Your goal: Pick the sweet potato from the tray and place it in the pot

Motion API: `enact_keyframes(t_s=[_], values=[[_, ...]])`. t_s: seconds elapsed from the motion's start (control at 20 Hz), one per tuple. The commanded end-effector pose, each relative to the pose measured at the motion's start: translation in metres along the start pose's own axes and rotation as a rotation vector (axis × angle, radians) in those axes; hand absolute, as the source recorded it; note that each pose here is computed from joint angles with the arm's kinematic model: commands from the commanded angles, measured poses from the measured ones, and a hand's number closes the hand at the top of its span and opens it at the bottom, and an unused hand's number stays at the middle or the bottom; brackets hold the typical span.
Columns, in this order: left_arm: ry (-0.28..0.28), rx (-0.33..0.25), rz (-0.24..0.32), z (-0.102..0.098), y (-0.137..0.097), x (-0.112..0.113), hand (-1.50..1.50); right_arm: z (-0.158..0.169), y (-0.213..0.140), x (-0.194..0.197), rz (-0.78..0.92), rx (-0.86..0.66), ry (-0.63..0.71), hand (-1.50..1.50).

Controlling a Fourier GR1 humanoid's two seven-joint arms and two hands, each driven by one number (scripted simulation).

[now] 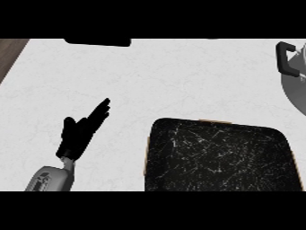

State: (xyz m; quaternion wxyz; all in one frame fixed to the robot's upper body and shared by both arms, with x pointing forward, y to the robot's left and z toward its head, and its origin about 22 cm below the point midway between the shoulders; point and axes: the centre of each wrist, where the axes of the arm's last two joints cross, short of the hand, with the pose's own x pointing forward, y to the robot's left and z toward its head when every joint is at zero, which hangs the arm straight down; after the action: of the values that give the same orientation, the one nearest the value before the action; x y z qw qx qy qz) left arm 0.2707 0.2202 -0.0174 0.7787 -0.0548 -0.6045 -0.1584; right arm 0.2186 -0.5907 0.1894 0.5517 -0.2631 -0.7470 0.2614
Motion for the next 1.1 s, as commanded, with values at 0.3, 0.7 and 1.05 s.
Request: enact_keyframes(t_s=[0.3, 0.7, 1.05], values=[[-0.009, -0.014, -0.027, -0.006, -0.004, 0.007, 0.00, -0.042, 0.009, 0.011, 0.117, 0.211, -0.097, 1.50], [0.002, -0.005, -0.002, -0.014, -0.008, 0.009, 0.00, -0.082, 0.052, 0.007, 0.321, 0.345, -0.133, 1.50], [-0.003, -0.013, -0.001, -0.009, 0.002, 0.002, 0.00, -0.115, 0.092, 0.007, 0.683, 0.373, -0.108, 1.50]])
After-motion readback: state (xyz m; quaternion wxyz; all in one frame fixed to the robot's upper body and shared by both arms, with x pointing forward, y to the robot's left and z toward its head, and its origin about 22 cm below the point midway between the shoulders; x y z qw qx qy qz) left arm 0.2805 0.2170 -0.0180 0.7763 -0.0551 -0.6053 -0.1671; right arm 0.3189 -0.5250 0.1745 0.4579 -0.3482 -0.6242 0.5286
